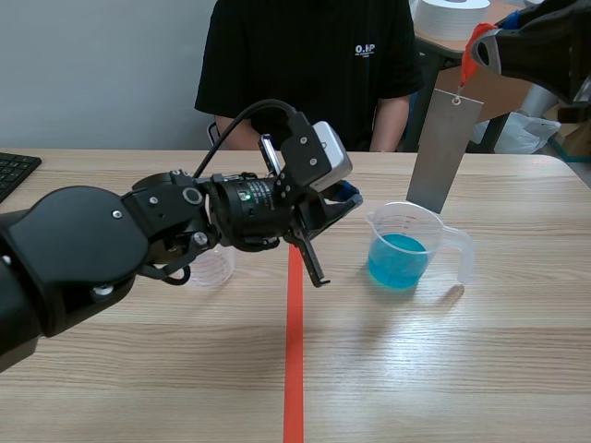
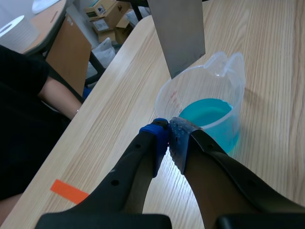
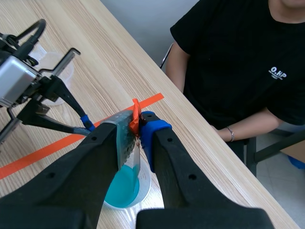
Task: Do the redox reaction experiment.
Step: 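Point at the plate with the left hand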
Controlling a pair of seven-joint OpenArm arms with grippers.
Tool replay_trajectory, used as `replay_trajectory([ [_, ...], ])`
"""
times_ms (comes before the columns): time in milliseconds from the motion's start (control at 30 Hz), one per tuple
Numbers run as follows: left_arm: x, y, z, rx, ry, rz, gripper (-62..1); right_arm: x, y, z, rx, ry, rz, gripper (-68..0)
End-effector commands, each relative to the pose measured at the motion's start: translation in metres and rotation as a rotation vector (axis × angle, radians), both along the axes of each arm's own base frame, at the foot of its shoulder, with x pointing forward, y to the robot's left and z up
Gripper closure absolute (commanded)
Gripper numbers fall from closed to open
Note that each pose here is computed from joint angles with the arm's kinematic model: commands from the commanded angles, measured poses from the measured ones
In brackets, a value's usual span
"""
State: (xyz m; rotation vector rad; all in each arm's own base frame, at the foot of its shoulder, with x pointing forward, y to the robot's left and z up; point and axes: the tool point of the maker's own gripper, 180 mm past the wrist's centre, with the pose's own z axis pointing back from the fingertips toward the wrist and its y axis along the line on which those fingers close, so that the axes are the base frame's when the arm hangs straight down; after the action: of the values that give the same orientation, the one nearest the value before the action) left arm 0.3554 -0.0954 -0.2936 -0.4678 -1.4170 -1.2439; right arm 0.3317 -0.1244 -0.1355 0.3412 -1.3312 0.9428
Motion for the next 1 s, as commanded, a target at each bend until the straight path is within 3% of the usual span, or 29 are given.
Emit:
replay_trajectory([
  [0, 0.004, -0.015, 0.017, -0.043, -0.039, -0.01, -4.7, 0.003, -0.002, 0.017, 0.016, -0.048, -0.002, -1.5],
  [500, 0.024, -0.044, 0.019, -0.084, -0.078, 0.032, -4.6, 0.003, -0.001, 0.018, 0.021, -0.053, 0.0, -1.5],
  [967, 0.02, -0.043, 0.009, -0.05, -0.097, 0.005, -4.6, 0.003, -0.001, 0.019, 0.026, -0.057, 0.002, -1.5],
])
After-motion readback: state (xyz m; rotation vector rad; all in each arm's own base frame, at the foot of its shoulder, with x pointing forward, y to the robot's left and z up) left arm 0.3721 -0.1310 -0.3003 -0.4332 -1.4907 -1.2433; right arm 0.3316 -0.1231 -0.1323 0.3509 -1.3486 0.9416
